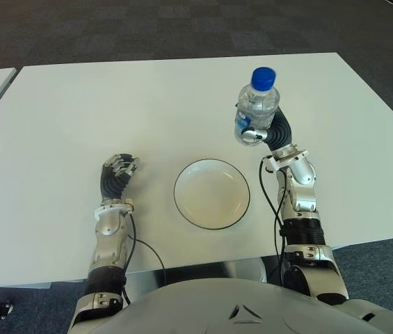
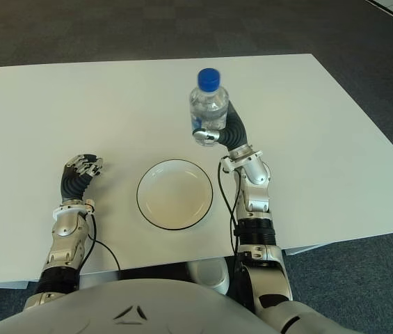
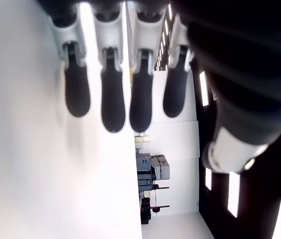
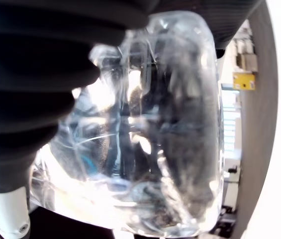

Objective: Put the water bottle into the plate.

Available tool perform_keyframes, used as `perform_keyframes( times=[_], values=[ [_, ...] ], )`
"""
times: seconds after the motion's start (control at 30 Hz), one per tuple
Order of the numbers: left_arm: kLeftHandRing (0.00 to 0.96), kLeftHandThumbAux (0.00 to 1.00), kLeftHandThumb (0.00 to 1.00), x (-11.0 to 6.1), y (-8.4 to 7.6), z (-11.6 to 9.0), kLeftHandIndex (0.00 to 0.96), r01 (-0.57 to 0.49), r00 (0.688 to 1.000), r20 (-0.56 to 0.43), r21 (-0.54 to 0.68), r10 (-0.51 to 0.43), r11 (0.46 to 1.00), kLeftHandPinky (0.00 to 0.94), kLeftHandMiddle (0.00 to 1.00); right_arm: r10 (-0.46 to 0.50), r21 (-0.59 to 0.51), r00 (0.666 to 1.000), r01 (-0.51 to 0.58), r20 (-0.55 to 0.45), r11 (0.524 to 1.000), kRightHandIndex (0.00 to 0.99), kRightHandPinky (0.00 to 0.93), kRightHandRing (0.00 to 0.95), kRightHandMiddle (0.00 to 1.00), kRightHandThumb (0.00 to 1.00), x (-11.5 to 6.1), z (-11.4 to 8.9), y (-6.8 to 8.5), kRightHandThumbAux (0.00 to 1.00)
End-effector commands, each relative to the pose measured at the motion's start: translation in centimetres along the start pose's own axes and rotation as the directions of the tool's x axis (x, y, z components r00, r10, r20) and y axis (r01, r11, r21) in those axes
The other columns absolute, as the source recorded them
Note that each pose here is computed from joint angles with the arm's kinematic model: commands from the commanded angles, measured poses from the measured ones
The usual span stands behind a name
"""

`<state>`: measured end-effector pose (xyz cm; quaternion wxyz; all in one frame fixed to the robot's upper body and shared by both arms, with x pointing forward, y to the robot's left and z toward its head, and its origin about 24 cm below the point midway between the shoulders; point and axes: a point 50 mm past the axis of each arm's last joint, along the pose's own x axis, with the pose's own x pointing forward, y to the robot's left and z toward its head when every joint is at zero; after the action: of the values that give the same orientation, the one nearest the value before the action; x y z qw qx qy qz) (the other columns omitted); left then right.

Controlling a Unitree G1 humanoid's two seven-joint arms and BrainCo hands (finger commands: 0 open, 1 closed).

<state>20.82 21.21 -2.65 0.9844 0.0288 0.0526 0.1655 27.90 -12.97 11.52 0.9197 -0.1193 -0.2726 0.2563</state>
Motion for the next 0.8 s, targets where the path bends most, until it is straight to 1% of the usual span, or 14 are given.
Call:
perform_keyframes(
  times=[0.03, 0.1, 0.17, 0.27, 0.37, 0.43, 0.57, 0.67, 0.8],
  values=[
    [0.504, 0.674, 0.835, -0.6, -0.4, -1.2, 0.432, -0.005, 0.997, -0.071, 0.006, 0.005, 1.0, 0.487, 0.468, 0.116, -0.185, 0.993, -0.116, -0.011, 0.976, 0.439, 0.888, 0.897, 0.91, 0.706, -0.3, 0.9, 0.7, 0.718],
    [0.504, 0.674, 0.835, -0.6, -0.4, -1.1, 0.431, -0.005, 0.997, -0.072, 0.006, 0.006, 1.0, 0.49, 0.468, 0.148, -0.234, 0.988, -0.153, -0.039, 0.96, 0.438, 0.893, 0.9, 0.914, 0.705, -0.2, 1.0, 0.8, 0.718],
    [0.505, 0.674, 0.834, -0.7, -0.4, -1.2, 0.43, -0.006, 0.997, -0.07, 0.012, 0.007, 1.0, 0.491, 0.468, 0.197, -0.298, 0.977, -0.212, -0.079, 0.931, 0.438, 0.898, 0.904, 0.92, 0.705, -0.1, 0.9, 1.0, 0.719],
    [0.507, 0.675, 0.834, -0.7, -0.4, -1.2, 0.425, -0.006, 0.998, -0.068, 0.015, 0.007, 1.0, 0.493, 0.47, 0.232, -0.361, 0.966, -0.257, -0.111, 0.896, 0.438, 0.901, 0.91, 0.932, 0.704, 0.0, 0.7, 1.3, 0.719],
    [0.509, 0.676, 0.833, -0.7, -0.4, -1.2, 0.423, -0.003, 0.998, -0.066, 0.012, 0.004, 1.0, 0.494, 0.472, 0.234, -0.408, 0.964, -0.266, -0.126, 0.873, 0.438, 0.895, 0.91, 0.937, 0.705, -0.2, 0.4, 1.8, 0.719],
    [0.51, 0.676, 0.833, -0.7, -0.4, -1.2, 0.422, -0.002, 0.998, -0.065, 0.011, 0.003, 1.0, 0.494, 0.473, 0.231, -0.422, 0.964, -0.264, -0.129, 0.867, 0.438, 0.888, 0.908, 0.938, 0.706, -0.2, 0.3, 2.0, 0.719],
    [0.513, 0.676, 0.833, -0.7, -0.4, -1.1, 0.421, 0.003, 0.998, -0.062, -0.002, -0.003, 1.0, 0.495, 0.474, 0.216, -0.468, 0.958, -0.281, -0.188, 0.838, 0.438, 0.877, 0.9, 0.927, 0.707, -0.5, 0.2, 2.2, 0.719],
    [0.516, 0.675, 0.833, -0.8, -0.5, -1.1, 0.42, 0.005, 0.998, -0.061, -0.008, -0.006, 1.0, 0.503, 0.475, 0.212, -0.488, 0.955, -0.29, -0.209, 0.823, 0.439, 0.87, 0.891, 0.914, 0.709, -0.6, 0.2, 2.4, 0.718],
    [0.52, 0.675, 0.833, -0.8, -0.4, -1.1, 0.42, 0.01, 0.998, -0.06, -0.014, -0.011, 1.0, 0.504, 0.476, 0.197, -0.546, 0.945, -0.313, -0.261, 0.777, 0.439, 0.869, 0.88, 0.894, 0.711, -0.8, 0.3, 2.5, 0.717]
  ],
)
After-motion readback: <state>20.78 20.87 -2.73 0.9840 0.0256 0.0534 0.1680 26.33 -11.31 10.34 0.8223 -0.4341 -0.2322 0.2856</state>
